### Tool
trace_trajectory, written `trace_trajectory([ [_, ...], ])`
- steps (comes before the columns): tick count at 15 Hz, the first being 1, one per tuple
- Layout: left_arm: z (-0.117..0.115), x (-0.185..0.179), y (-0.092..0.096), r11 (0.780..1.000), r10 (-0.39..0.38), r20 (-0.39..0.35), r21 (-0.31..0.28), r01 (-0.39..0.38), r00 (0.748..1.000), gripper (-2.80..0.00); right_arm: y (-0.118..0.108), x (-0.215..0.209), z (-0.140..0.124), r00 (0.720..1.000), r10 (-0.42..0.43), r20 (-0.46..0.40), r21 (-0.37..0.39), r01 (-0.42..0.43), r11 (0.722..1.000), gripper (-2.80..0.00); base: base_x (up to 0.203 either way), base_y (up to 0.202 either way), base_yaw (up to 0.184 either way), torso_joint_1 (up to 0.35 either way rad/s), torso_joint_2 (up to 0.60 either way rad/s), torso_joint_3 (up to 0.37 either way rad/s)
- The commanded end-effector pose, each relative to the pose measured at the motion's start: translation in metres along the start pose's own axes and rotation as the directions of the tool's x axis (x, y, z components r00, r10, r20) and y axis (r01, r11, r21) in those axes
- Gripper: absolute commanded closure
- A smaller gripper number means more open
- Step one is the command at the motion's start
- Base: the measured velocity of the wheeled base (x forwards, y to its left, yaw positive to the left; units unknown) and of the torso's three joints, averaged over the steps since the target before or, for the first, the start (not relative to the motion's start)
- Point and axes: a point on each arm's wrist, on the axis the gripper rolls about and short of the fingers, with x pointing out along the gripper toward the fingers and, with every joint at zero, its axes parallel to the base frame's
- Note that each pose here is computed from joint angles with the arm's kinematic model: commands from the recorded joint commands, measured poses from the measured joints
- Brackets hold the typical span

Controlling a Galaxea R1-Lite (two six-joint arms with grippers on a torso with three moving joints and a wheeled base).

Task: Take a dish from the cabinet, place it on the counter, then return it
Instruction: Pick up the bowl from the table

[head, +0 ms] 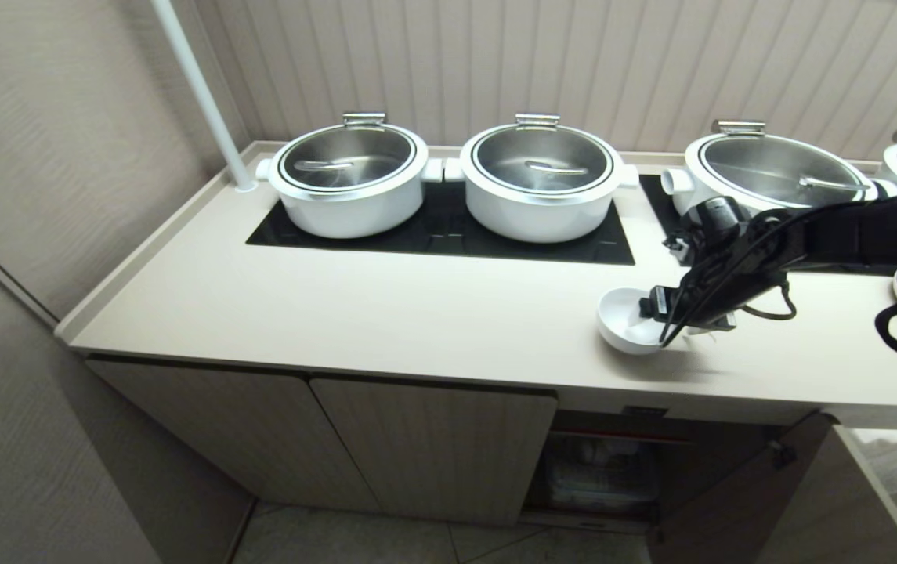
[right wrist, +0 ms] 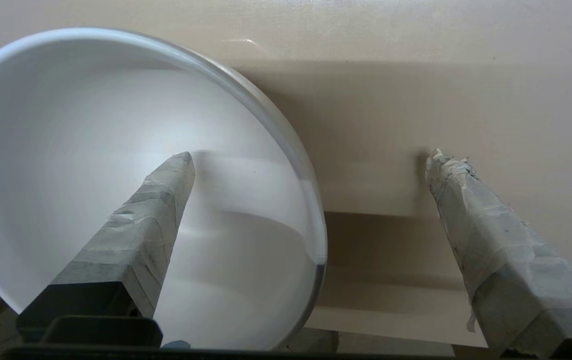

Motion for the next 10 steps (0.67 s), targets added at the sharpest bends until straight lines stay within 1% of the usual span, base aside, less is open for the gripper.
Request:
trace_trajectory([
  [1,0.0002,-0.0001,0.0,1.0,0.002,0.002,-0.001,-0.002,1.0,0.0,0.0003,0.001,-0.0007,1.0,0.0,-0.005,0.001,0.0,1.0,-2.8,0.0,0.0,0.0,0.0,0.0,0.0],
  [7,-0.0002,0.0,0.0,1.0,0.0,0.0,-0.001,0.0,1.0,0.0,0.0008,0.0029,-0.0027,1.0,-0.002,-0.014,-0.005,0.002,1.0,-2.8,0.0,0.0,0.0,0.0,0.0,0.0],
  [10,0.0,0.0,0.0,1.0,0.002,0.001,-0.001,-0.002,1.0,0.0,0.0052,0.0032,-0.0031,1.0,0.004,-0.014,-0.012,-0.005,1.0,-2.8,0.0,0.0,0.0,0.0,0.0,0.0],
])
